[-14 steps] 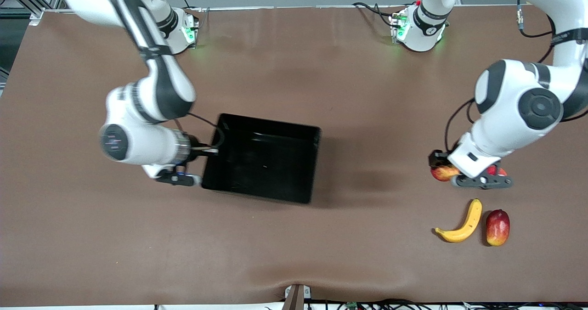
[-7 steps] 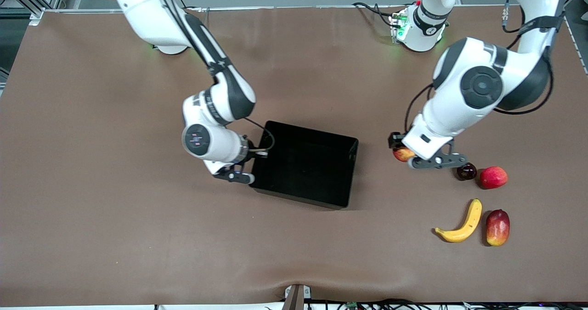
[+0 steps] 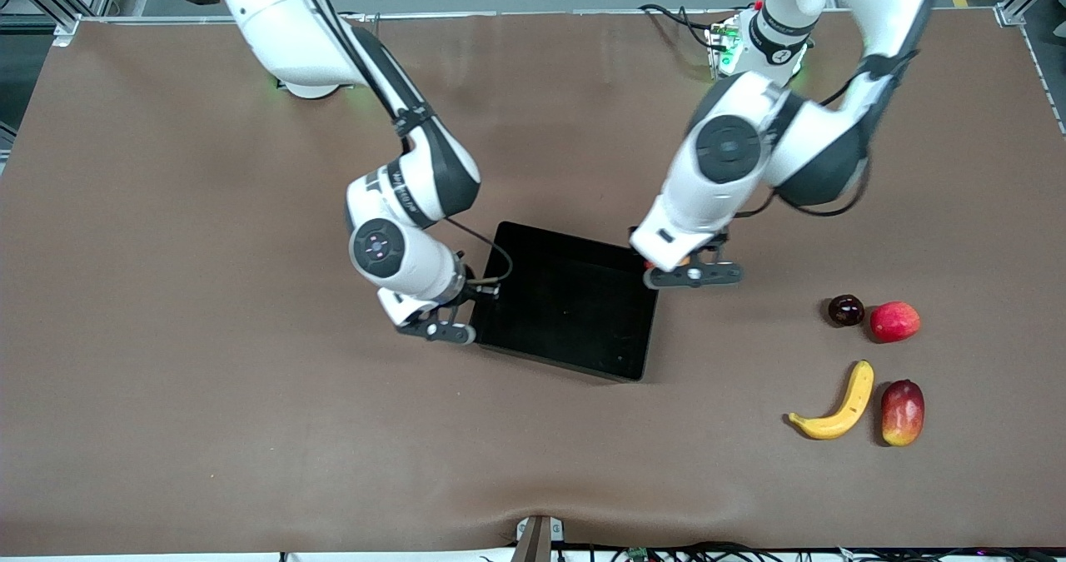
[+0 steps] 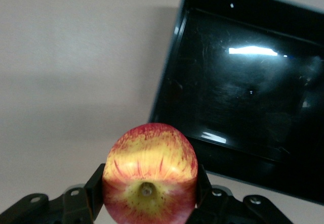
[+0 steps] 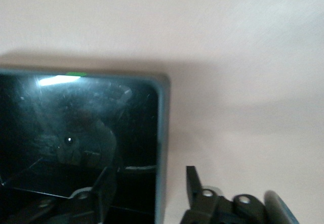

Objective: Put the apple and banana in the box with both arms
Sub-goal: 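Open the left gripper over the box while the right gripper withdraws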

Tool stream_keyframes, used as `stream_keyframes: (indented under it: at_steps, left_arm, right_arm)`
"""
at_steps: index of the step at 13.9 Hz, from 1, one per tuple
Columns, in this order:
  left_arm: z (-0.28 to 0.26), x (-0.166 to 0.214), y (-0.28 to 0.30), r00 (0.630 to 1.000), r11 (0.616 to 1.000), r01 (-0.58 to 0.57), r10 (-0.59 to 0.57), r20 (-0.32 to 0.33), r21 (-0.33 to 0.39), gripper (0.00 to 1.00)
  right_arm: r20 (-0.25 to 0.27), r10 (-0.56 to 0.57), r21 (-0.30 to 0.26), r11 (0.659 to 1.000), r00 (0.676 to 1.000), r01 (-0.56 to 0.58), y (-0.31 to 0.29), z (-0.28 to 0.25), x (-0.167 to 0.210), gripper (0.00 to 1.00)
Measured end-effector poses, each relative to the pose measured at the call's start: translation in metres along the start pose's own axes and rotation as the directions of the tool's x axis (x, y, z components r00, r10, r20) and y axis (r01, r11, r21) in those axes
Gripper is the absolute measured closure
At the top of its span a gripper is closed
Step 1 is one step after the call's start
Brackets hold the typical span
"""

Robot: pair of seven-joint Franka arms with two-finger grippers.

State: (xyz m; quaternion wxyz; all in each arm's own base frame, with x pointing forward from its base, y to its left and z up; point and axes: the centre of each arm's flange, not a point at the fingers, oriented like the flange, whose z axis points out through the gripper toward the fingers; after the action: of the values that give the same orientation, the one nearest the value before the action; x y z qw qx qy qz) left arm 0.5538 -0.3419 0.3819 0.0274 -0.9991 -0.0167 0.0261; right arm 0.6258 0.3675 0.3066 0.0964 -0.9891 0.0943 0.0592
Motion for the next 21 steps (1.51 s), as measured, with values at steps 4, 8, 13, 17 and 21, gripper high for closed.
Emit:
stream_keyframes:
  at_steps: [4, 8, 13, 17, 21]
  left_arm:
    - [0.056, -0.005, 0.054, 1.0, 1.0, -0.007, 0.007, -0.011, -0.003, 0.3]
    - [0.103, 0.001, 0.067, 0.999, 0.999, -0.043, 0.043, -0.021, 0.001, 0.3]
    - [0.144, 0.004, 0.078, 0.997, 0.997, -0.074, 0.073, -0.032, -0.023, 0.3]
    - [0.154, -0.002, 0.088, 0.996, 0.995, -0.09, 0.089, -0.03, -0.031, 0.24]
    - [0.126, 0.018, 0.083, 0.995, 0.997, -0.07, 0.066, -0.076, -0.045, 0.0]
  right_arm:
    - [0.017, 0.044, -0.102, 0.994, 0.999, -0.042, 0.06, -0.109, 0.039, 0.0]
    - [0.041, 0.146, -0.172, 0.975, 0.988, -0.137, 0.128, -0.192, 0.053, 0.0]
    - [0.011, 0.145, -0.177, 0.974, 0.989, -0.141, 0.214, -0.31, 0.033, 0.0]
    - [0.006, 0.082, -0.139, 0.987, 0.997, -0.08, 0.285, -0.367, 0.01, 0.0]
    - [-0.018, 0.001, -0.146, 0.989, 1.0, -0.003, 0.364, -0.405, -0.018, 0.0]
